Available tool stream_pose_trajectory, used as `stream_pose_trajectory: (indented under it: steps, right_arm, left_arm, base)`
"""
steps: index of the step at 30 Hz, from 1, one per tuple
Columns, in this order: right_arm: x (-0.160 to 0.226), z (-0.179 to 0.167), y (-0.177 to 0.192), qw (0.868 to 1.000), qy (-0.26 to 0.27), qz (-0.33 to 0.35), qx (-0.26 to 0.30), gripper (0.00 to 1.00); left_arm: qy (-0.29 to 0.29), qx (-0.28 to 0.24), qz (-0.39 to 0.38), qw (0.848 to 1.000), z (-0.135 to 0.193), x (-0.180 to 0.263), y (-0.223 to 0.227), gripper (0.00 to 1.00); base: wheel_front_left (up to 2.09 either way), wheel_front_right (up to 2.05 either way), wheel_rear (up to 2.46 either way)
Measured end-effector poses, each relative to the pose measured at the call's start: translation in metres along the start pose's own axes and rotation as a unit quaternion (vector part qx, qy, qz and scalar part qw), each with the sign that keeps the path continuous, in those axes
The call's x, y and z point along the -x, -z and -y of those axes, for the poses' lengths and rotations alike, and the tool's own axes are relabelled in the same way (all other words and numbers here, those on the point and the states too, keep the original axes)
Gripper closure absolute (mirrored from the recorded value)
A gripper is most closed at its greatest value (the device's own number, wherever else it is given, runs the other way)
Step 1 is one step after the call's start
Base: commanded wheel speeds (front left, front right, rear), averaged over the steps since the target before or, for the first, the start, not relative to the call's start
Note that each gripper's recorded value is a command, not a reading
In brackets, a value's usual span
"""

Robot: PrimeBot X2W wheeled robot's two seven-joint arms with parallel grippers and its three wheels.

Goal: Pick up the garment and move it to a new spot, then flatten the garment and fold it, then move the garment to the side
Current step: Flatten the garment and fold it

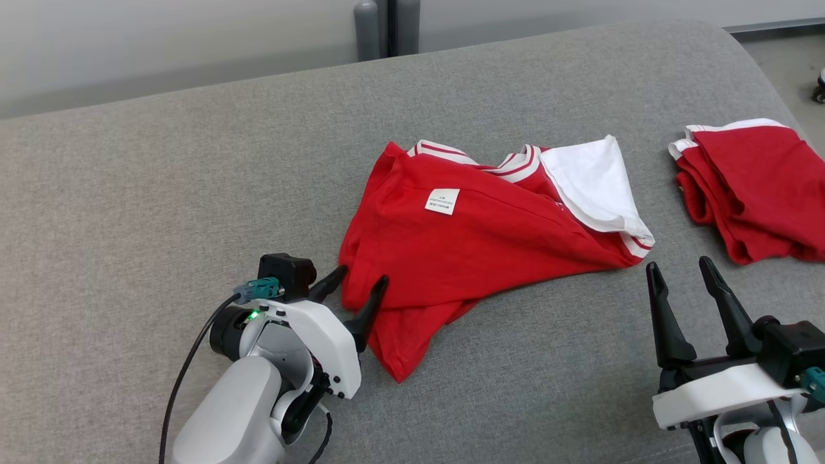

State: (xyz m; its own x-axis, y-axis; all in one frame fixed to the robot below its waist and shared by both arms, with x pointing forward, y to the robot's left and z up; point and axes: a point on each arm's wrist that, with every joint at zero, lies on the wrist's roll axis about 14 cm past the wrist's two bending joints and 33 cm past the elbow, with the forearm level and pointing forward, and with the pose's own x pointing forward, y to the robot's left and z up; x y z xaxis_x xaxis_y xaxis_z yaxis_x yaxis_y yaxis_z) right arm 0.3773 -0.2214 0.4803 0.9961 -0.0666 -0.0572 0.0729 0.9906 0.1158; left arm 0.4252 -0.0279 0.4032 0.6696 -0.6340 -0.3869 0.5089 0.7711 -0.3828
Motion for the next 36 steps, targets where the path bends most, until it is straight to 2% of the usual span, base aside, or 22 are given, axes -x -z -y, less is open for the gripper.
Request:
stream_pose_trajectory:
  steps: [3, 4, 5, 6, 18, 27, 36]
  right_arm:
    - [0.001, 0.004, 0.003, 1.0, 0.007, -0.002, -0.004, 0.0]
    - [0.001, 0.005, 0.003, 1.0, 0.008, -0.003, -0.006, 0.0]
    - [0.001, 0.005, 0.004, 1.0, 0.008, -0.003, -0.006, 0.0]
    - [0.0, 0.005, 0.004, 1.0, 0.008, -0.002, -0.007, 0.0]
    - [-0.009, -0.001, 0.002, 1.0, -0.001, 0.005, -0.014, 0.0]
    - [-0.015, -0.007, -0.001, 1.0, -0.01, 0.01, -0.016, 0.0]
    - [-0.026, -0.019, 0.003, 1.0, -0.027, 0.003, -0.013, 0.0]
  left_arm:
    - [0.002, 0.011, -0.023, 1.0, 0.0, -0.003, 0.012, 0.02]
    - [0.002, 0.012, -0.025, 1.0, 0.0, -0.003, 0.012, 0.54]
    - [0.003, 0.016, -0.019, 1.0, 0.0, -0.004, 0.01, 0.9]
    - [0.004, 0.013, -0.015, 1.0, 0.0, -0.004, 0.008, 1.0]
    - [-0.038, 0.015, 0.05, 0.998, -0.036, 0.022, -0.01, 1.0]
    - [-0.125, 0.021, 0.097, 0.987, -0.079, 0.066, -0.016, 1.0]
    - [-0.225, 0.037, 0.124, 0.966, -0.108, 0.127, -0.004, 1.0]
  base:
    - [0.0, 0.0, 0.0]
    - [0.0, 0.0, 0.0]
    - [0.0, 0.0, 0.0]
    - [0.0, 0.0, 0.0]
    - [0.0, 0.0, 0.0]
    - [0.0, 0.0, 0.0]
    - [0.0, 0.0, 0.0]
